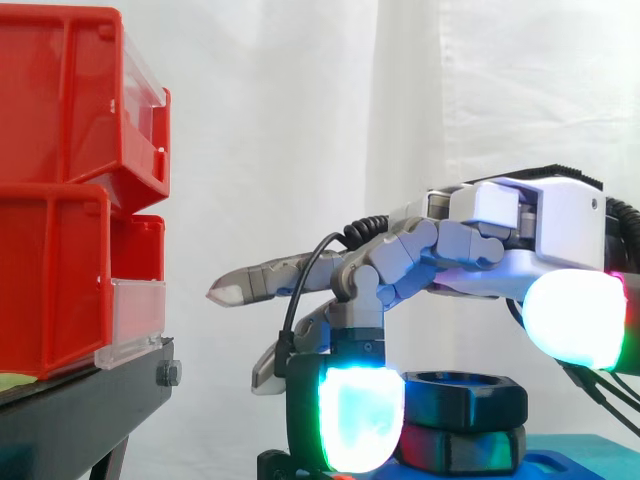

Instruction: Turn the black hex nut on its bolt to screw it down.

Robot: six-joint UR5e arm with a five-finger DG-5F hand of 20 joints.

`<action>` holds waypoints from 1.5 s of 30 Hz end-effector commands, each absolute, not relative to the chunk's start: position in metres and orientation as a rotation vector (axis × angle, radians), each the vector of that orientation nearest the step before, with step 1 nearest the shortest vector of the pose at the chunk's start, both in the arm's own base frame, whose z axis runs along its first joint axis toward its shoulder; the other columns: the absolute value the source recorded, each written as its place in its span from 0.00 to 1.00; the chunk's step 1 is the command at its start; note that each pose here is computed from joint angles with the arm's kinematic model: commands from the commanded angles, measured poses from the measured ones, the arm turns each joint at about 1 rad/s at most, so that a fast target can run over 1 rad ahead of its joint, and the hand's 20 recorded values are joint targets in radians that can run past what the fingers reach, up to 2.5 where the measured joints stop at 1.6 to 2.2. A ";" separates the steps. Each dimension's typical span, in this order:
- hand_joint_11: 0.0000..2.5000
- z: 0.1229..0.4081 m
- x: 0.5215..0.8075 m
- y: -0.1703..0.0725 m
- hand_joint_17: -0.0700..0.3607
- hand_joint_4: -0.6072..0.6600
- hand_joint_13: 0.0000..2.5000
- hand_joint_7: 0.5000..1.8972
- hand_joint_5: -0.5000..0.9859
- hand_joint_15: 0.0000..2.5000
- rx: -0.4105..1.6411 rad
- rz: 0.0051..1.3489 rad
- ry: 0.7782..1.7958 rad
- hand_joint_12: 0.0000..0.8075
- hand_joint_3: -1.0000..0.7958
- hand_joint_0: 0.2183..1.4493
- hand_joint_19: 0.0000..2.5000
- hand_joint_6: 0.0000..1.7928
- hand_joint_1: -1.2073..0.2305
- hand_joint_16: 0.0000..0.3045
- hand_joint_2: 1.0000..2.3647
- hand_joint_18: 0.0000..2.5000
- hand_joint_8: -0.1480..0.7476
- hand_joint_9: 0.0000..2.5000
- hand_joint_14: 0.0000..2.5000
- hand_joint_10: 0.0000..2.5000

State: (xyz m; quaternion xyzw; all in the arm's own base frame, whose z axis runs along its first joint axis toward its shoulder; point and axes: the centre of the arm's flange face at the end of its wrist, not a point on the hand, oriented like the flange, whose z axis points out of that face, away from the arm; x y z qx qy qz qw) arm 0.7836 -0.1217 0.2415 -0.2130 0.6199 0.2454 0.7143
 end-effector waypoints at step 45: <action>0.11 0.243 0.782 -0.141 0.51 0.77 0.11 0.49 0.26 0.02 -0.466 0.534 1.341 0.50 0.28 0.15 0.07 0.30 0.61 0.22 0.00 0.07 0.57 0.27 0.00 0.00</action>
